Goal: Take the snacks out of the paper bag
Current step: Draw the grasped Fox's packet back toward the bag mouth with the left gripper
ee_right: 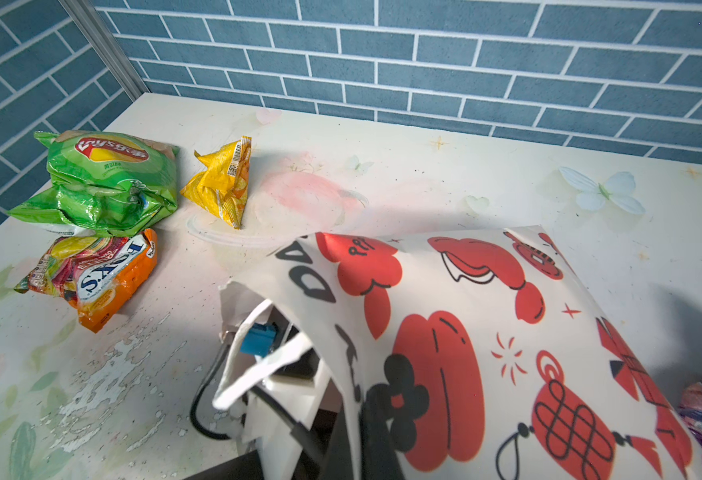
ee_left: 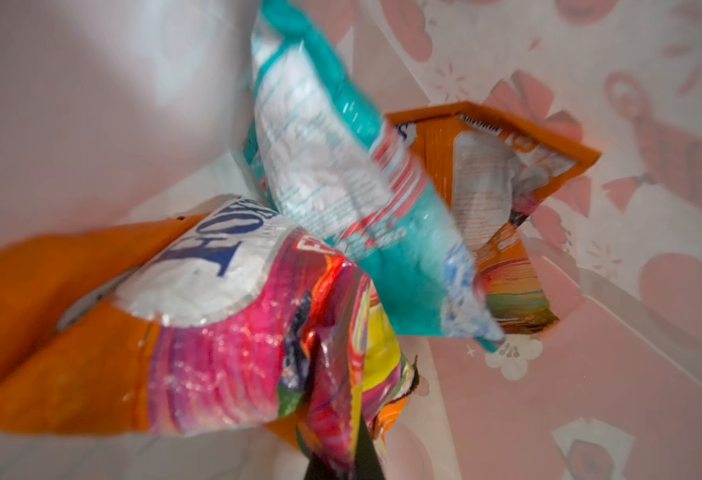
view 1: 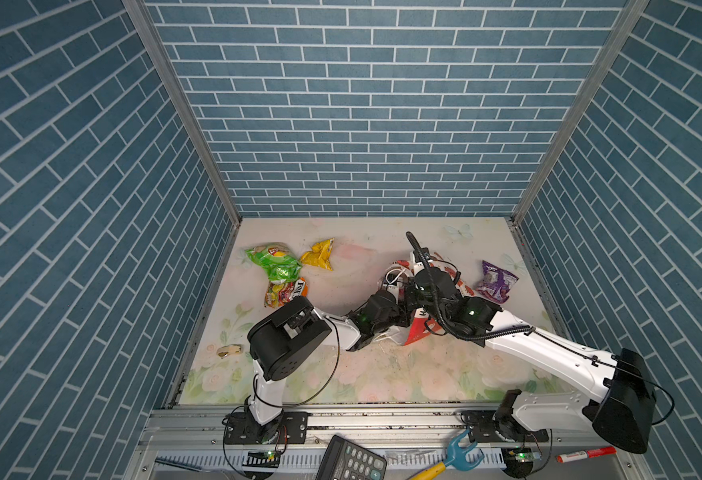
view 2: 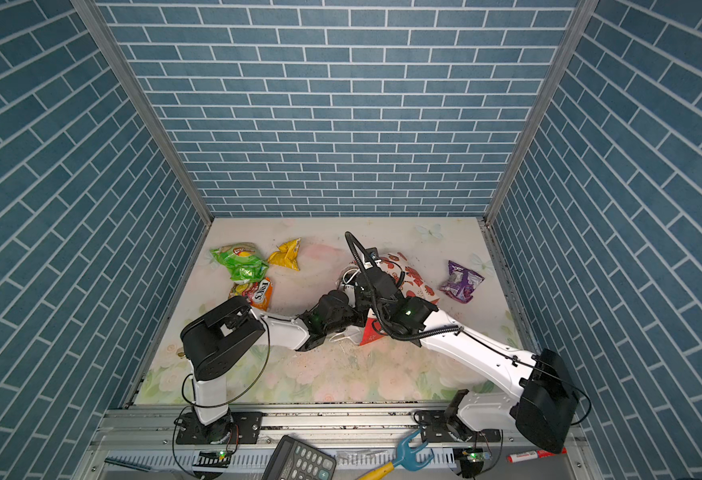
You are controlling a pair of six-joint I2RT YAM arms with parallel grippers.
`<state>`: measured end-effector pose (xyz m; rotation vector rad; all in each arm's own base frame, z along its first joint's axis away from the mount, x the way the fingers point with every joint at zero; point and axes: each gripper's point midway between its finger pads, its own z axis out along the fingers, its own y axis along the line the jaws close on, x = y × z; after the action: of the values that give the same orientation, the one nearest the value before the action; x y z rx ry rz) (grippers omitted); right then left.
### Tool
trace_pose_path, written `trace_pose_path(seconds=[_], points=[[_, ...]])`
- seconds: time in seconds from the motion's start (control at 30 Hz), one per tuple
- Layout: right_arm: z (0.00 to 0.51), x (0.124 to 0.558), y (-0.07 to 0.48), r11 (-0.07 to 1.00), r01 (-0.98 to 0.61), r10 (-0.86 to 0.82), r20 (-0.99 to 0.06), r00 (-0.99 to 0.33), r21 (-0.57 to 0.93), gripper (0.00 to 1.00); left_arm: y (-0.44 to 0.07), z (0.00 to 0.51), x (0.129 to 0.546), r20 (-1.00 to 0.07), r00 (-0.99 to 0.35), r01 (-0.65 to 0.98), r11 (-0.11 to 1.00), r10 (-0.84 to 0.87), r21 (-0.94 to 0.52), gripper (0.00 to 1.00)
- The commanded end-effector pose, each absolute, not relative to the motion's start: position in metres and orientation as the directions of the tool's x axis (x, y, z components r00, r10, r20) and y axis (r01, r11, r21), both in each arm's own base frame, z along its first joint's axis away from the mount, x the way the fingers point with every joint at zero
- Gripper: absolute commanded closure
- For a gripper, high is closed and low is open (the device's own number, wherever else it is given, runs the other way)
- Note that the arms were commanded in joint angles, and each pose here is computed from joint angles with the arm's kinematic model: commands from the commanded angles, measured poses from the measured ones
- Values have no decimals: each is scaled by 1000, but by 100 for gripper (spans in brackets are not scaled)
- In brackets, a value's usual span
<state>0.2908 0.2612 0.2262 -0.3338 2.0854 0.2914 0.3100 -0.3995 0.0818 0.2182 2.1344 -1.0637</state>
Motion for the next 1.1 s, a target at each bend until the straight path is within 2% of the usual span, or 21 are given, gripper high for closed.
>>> trace_pose_path(seconds=[0.0,1.07], points=[[234,291,248,952,-292,-67,-871,-487,90,100,-383,92,322,-703,-684,428,672,-196,-604,100],[234,294,250,957,-281,-78,-866,-494,74,100,-346,139,317,-723,-633,438,642,-276,-629,100]])
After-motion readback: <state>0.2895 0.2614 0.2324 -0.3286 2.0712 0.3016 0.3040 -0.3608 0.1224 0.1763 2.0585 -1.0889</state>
